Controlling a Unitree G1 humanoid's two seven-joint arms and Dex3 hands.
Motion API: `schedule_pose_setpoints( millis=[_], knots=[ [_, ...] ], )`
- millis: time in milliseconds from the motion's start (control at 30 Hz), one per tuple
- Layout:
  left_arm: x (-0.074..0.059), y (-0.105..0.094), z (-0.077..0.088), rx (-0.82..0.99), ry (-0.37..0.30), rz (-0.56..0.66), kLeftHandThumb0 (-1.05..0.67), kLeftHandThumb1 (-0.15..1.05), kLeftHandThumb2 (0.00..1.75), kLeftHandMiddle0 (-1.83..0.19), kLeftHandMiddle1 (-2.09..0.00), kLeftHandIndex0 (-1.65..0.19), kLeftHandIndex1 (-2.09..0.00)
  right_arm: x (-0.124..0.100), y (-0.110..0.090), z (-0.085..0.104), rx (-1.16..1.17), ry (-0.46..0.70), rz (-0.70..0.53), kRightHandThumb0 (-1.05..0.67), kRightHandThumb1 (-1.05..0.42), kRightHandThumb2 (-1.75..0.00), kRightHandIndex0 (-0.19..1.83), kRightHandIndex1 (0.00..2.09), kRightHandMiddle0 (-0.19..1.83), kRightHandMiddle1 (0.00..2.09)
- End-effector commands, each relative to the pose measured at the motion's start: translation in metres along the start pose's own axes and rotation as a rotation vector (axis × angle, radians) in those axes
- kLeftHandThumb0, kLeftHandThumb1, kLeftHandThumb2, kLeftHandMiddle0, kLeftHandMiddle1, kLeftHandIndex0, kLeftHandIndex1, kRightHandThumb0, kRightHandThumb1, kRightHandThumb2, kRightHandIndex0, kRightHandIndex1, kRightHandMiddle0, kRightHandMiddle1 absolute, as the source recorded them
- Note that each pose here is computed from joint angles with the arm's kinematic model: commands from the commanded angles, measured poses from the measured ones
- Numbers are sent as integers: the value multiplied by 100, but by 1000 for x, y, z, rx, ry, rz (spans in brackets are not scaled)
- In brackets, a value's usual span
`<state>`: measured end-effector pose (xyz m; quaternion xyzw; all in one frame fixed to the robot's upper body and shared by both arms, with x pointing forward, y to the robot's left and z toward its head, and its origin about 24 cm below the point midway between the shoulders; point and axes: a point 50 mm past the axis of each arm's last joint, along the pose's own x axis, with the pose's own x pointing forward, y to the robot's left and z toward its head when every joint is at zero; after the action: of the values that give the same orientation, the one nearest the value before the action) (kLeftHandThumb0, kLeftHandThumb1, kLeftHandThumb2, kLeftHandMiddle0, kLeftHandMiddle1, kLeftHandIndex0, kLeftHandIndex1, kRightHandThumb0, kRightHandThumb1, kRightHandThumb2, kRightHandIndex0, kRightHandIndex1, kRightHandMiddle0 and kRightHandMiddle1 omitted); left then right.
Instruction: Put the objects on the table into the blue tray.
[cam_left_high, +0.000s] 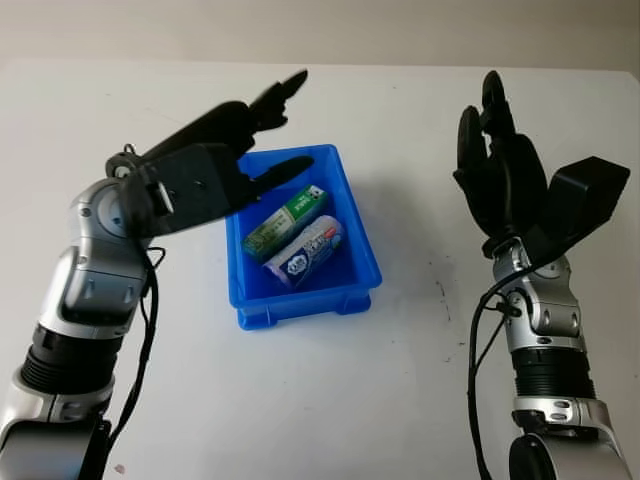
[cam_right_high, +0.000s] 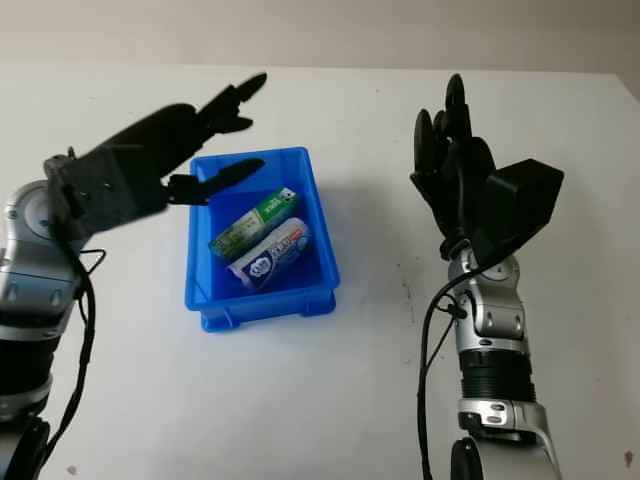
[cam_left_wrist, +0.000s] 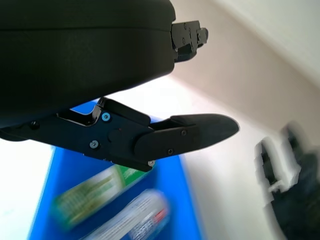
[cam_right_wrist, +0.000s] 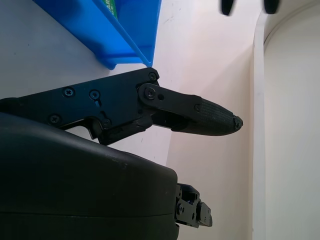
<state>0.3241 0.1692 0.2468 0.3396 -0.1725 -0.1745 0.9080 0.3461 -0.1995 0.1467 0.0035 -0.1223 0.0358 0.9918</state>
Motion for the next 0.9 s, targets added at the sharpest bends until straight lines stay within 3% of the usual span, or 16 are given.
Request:
schedule_pose_setpoints(
  millis=[0, 233, 367, 533, 733, 867],
  knots=[
    [1, 11, 0, -144, -40, 74, -65, 105, 55, 13, -6, 12, -6, 1, 2, 4, 0, -23, 6, -61, -105, -64, -19, 0, -19, 0],
    [-3, 24, -31, -546, -77, 364, -68, 105, 50, 16, -3, 17, -3, 2, 7, 5, 6, -32, 23, -63, -105, -64, -19, 0, -19, 0],
    [-11, 27, -61, -623, -28, 510, -70, 105, 61, 19, 0, 19, 0, 3, 10, 7, -23, -30, 33, -67, -105, -68, -19, 0, -19, 0],
    [-26, 21, -96, -691, 43, 607, -69, 105, 63, 19, -1, 19, 0, 7, 12, 10, -21, -41, 24, -69, -105, -71, -19, 0, -19, 0],
    [-32, 4, -120, -736, 78, 609, -73, 105, 61, 19, 0, 19, 0, 11, 15, 6, -7, -37, 26, -72, -105, -72, -19, 0, -19, 0],
    [-32, -7, -127, -725, 93, 603, -75, 105, 61, 19, 0, 19, 0, 12, 16, 4, 4, -40, 24, -71, -105, -72, -19, 0, -19, 0]
  ],
)
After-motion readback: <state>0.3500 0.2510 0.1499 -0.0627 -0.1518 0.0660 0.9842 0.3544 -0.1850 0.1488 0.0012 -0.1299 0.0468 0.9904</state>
